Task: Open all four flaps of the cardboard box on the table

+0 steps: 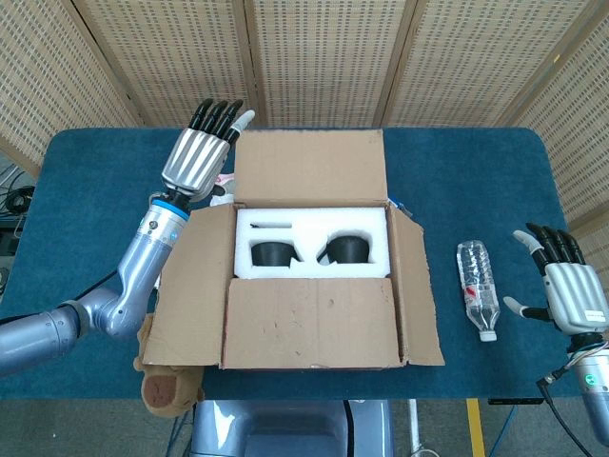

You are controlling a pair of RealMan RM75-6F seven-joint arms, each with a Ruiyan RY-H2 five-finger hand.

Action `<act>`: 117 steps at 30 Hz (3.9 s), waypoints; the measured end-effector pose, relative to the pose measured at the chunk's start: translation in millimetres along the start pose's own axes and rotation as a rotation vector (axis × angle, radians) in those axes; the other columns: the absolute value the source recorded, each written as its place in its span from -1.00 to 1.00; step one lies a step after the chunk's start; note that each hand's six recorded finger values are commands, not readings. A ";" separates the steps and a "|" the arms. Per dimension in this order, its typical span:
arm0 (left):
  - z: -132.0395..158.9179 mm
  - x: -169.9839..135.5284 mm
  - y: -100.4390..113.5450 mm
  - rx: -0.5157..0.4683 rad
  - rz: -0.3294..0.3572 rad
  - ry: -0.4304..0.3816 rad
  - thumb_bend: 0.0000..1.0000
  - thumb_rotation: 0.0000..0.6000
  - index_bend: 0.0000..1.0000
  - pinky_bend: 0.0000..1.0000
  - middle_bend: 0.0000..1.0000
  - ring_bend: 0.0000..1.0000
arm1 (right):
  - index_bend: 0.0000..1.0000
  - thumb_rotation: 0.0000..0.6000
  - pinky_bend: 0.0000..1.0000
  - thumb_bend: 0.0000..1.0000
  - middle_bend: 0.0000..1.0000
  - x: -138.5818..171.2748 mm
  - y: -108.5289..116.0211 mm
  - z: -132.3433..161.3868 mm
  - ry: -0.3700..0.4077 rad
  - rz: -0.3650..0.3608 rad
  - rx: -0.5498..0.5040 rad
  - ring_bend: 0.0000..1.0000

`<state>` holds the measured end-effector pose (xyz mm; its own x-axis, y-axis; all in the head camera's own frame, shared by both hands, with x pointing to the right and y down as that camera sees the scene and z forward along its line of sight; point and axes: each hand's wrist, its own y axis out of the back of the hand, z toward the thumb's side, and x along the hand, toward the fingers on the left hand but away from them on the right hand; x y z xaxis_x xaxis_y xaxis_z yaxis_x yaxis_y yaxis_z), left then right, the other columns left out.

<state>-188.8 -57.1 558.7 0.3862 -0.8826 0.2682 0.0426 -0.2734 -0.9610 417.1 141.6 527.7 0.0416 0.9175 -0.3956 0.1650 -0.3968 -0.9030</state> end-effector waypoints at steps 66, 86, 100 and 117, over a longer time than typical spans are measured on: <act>74.3 -123.8 -72.7 -0.270 -0.595 -0.288 -0.47 -0.47 -0.49 -1.00 -0.83 -1.00 | -0.75 1.00 -0.91 -0.74 -0.86 11.3 0.5 -5.8 -0.024 -0.007 -0.013 -1.00; 72.1 -132.5 -38.6 -0.527 -0.618 -0.276 -0.48 -0.46 -0.48 -1.00 -0.81 -1.00 | -0.75 1.00 -0.91 -0.74 -0.86 8.6 0.2 -1.2 -0.018 -0.009 -0.010 -1.00; 68.9 -150.4 -8.5 -0.783 -0.675 -0.296 -0.50 -0.47 -0.48 -1.00 -0.81 -1.00 | -0.75 1.00 -0.91 -0.74 -0.86 7.2 0.1 5.4 -0.010 -0.007 0.000 -1.00; 69.2 -176.5 27.6 -1.045 -0.770 -0.499 -0.50 -0.50 -0.48 -1.00 -0.82 -1.00 | -0.75 1.00 -0.91 -0.74 -0.86 7.0 2.6 9.1 -0.009 -0.010 0.011 -1.00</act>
<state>-192.0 117.6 480.1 0.8745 -0.2131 0.4357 -0.2227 -0.9744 -0.0294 408.8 146.8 521.0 0.0314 0.9213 -0.3877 0.1545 -0.3877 -0.9087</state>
